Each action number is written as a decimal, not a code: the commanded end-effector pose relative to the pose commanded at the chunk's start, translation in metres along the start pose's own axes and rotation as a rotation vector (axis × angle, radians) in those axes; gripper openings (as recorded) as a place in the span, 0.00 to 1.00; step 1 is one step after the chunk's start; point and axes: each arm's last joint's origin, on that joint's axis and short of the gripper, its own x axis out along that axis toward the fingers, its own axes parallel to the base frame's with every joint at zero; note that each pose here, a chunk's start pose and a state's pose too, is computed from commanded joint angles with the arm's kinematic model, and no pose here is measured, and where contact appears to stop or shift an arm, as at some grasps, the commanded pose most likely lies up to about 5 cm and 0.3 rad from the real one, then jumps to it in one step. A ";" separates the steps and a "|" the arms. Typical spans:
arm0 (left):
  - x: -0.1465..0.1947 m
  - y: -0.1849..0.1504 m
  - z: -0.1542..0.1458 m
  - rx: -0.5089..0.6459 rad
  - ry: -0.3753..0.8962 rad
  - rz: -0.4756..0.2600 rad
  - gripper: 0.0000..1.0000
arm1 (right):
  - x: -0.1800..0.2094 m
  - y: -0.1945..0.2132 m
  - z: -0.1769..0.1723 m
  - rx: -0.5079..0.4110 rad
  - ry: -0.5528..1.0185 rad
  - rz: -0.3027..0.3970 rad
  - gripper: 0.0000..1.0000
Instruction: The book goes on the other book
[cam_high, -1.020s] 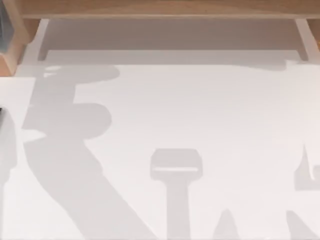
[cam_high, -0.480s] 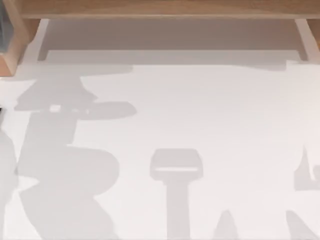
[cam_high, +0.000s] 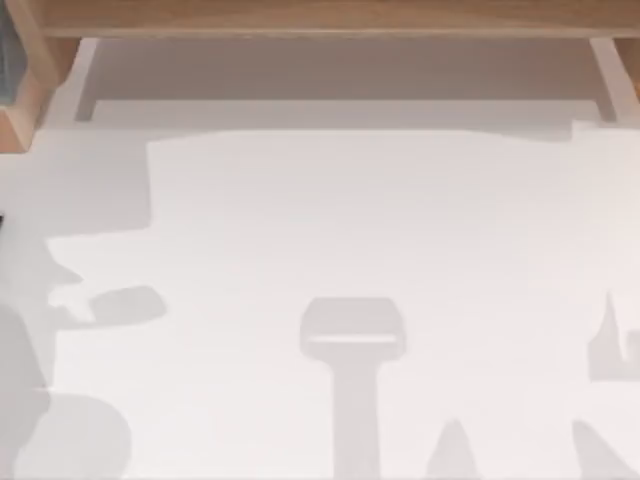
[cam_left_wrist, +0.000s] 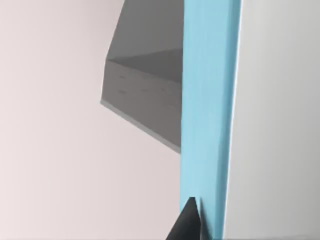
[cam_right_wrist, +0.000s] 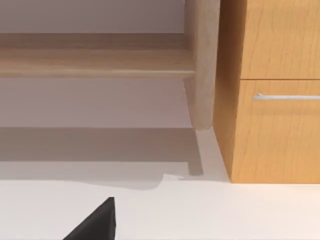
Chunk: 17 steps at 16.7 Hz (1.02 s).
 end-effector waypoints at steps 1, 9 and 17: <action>-0.007 -0.011 -0.004 0.072 0.012 -0.028 0.00 | 0.000 0.000 0.000 0.000 0.000 0.000 1.00; -0.043 -0.123 -0.013 0.378 -0.017 -0.330 0.00 | 0.000 0.000 0.000 0.000 0.000 0.000 1.00; -0.052 -0.147 -0.012 0.387 -0.035 -0.398 0.00 | 0.000 0.000 0.000 0.000 0.000 0.000 1.00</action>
